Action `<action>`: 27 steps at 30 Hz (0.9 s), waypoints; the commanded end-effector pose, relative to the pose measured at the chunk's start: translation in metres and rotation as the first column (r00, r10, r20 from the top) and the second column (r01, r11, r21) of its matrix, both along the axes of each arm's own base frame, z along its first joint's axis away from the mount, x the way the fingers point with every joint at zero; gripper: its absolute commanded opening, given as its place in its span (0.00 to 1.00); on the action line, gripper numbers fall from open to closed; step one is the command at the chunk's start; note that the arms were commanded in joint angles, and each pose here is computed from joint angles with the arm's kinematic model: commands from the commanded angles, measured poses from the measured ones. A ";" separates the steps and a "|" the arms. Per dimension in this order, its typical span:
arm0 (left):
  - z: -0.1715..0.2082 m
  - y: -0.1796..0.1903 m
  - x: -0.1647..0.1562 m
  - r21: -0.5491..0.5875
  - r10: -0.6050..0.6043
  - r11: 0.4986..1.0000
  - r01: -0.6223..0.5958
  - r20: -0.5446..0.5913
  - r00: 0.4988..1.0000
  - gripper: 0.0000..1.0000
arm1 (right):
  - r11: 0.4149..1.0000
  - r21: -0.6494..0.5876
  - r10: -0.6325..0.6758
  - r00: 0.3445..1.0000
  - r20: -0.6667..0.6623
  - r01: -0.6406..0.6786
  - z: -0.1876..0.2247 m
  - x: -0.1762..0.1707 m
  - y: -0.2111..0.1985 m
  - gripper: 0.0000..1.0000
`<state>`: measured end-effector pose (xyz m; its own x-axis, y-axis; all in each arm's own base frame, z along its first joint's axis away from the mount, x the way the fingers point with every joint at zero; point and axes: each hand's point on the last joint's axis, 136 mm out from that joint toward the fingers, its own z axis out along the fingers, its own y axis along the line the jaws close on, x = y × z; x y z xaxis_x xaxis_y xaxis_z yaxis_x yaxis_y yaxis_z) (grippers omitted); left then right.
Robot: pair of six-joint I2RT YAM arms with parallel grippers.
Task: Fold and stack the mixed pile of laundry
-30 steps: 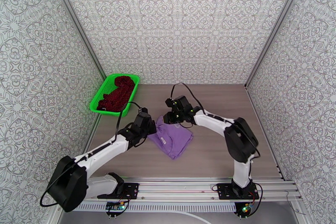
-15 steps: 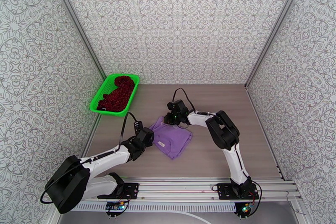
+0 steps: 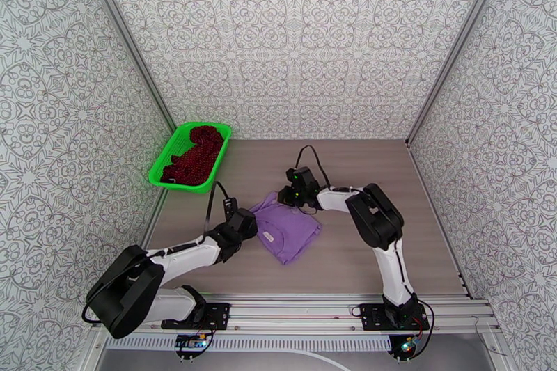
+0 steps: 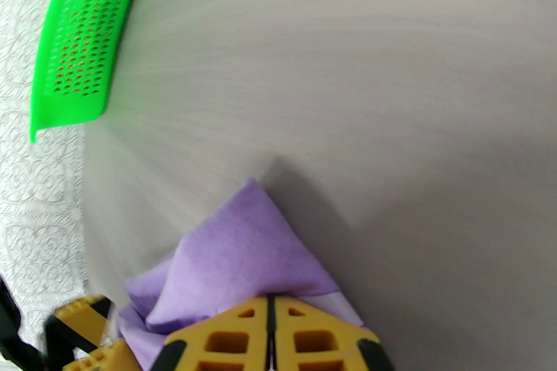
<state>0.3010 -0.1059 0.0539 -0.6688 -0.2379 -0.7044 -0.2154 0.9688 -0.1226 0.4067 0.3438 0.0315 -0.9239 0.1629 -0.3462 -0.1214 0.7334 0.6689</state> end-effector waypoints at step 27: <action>0.022 -0.153 -0.112 -0.501 -0.486 0.809 0.309 -0.272 0.830 0.64 | 0.928 -0.372 0.025 1.000 0.016 -0.017 0.061 -0.106 -0.135 0.62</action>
